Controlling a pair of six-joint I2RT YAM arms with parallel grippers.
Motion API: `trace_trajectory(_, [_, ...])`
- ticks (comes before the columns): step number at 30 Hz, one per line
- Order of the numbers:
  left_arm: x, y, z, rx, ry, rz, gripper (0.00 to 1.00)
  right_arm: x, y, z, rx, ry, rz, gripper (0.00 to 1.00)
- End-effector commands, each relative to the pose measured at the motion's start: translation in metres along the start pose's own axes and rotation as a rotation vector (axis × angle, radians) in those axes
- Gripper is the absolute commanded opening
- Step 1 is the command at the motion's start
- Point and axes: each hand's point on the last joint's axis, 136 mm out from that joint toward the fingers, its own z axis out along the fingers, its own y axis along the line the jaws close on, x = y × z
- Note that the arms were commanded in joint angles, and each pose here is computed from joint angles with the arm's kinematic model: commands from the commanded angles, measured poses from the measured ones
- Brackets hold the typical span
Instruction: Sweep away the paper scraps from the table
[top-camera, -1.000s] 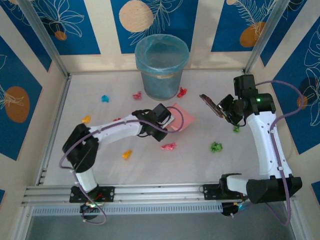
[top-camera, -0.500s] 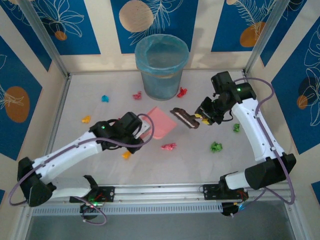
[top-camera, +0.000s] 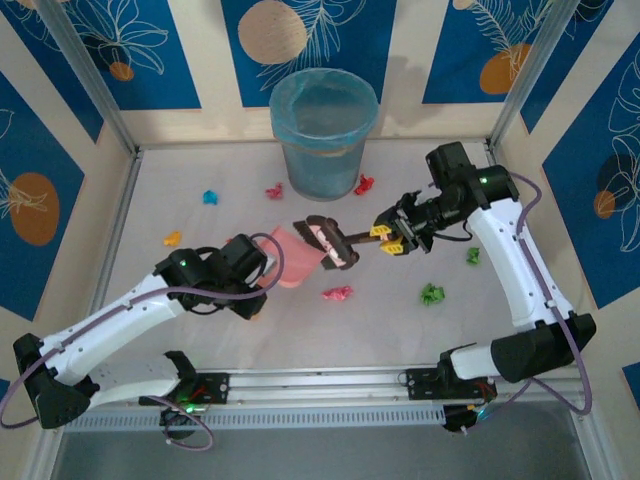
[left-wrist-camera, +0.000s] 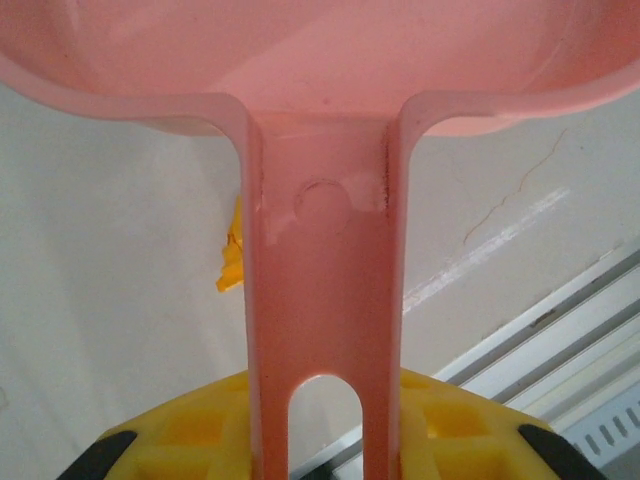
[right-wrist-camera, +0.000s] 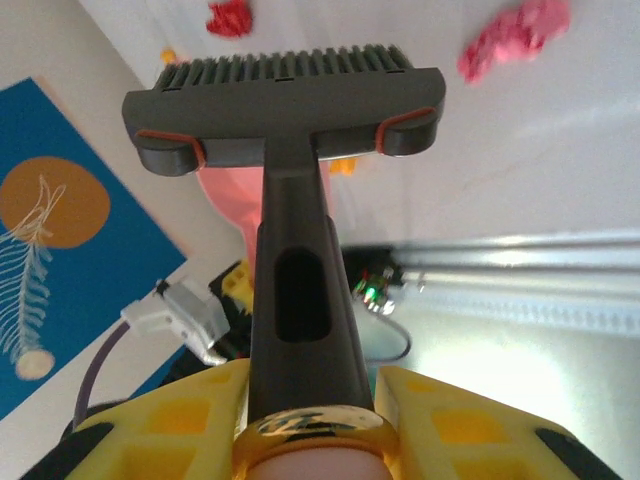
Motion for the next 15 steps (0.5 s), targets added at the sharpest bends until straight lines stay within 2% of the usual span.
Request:
trace_trajectory(1, [0.012, -0.004, -0.011, 0.033, 0.031, -0.029, 0.0, 0.03, 0.001, 0.006, -0.071, 0.158, 0.088, 0.0])
trace_trajectory(10, [0.019, -0.012, -0.01, 0.078, 0.07, 0.003, 0.0, 0.017, -0.034, 0.039, -0.052, 0.172, 0.214, 0.0])
trace_trajectory(15, [0.023, -0.013, -0.004, 0.082, 0.083, -0.012, 0.0, -0.006, -0.052, 0.043, -0.047, 0.093, 0.281, 0.0])
